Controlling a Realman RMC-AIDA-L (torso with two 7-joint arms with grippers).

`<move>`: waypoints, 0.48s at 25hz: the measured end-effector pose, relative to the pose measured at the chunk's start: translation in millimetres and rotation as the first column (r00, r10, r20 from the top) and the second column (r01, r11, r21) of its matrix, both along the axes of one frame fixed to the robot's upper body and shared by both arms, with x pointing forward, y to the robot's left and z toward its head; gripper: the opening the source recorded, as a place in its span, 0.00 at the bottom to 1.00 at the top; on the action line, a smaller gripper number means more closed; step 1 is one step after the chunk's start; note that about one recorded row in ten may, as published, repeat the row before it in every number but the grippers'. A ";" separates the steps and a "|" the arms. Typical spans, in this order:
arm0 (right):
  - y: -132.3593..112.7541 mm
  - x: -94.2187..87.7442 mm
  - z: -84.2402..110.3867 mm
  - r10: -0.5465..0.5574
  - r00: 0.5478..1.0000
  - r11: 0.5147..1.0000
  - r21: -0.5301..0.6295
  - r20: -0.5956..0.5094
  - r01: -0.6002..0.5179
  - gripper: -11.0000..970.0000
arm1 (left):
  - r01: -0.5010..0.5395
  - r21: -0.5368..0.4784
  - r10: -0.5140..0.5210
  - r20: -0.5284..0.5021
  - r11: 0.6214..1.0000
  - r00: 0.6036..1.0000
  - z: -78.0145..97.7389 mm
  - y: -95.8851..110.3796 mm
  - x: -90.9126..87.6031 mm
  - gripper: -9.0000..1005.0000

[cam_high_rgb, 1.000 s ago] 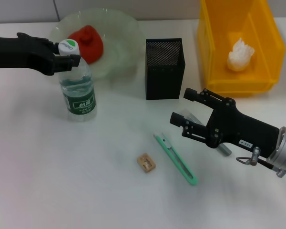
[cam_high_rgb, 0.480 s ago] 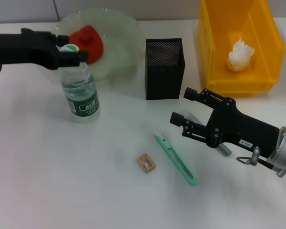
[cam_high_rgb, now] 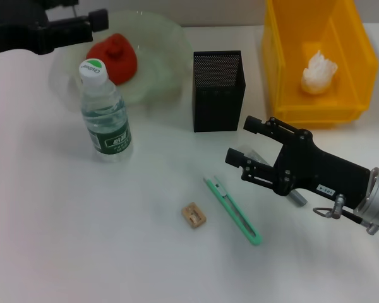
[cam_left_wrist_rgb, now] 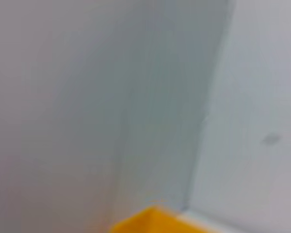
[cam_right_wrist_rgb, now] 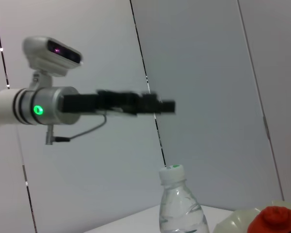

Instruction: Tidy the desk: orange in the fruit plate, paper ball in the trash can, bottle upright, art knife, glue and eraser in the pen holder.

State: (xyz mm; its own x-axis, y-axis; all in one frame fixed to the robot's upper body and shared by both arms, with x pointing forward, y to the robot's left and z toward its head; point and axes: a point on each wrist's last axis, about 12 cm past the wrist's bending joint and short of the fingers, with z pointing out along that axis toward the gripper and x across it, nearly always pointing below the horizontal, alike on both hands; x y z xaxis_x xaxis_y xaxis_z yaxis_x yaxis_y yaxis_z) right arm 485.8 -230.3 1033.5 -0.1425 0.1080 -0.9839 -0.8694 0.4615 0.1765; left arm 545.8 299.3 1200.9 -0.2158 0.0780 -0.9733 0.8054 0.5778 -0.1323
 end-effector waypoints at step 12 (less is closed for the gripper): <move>-10.9 12.7 12.9 -0.006 0.995 0.997 0.070 -0.095 0.013 0.78 | 0.296 -0.243 -0.226 0.279 0.924 0.933 -101.1 -24.0 -57.0 0.80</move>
